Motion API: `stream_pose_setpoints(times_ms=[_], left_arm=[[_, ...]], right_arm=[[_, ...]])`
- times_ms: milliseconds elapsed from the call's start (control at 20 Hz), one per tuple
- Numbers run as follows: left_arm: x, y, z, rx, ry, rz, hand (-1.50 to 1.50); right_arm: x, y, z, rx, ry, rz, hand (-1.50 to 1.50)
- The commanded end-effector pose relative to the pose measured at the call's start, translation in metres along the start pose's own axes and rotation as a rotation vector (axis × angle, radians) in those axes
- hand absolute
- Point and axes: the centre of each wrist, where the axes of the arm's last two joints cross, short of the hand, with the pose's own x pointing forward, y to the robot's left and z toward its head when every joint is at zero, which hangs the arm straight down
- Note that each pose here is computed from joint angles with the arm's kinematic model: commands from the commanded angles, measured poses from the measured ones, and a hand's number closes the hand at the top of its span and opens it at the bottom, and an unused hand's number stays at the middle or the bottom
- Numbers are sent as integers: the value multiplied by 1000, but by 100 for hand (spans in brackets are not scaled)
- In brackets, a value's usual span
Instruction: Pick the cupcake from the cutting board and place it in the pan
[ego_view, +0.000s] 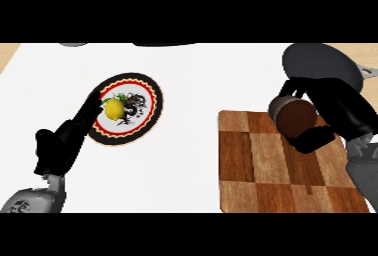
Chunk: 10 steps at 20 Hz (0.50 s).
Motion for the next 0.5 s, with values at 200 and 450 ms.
stream_pose_setpoints(times_ms=[200, 450], left_arm=[[-7, -5, 6, -18, -30, 1, 0], [10, -6, -12, -54, -47, -8, 0]], right_arm=[[-16, -16, 84, -317, -48, -50, 150], [-59, -3, 71, -395, 39, -150, 150]])
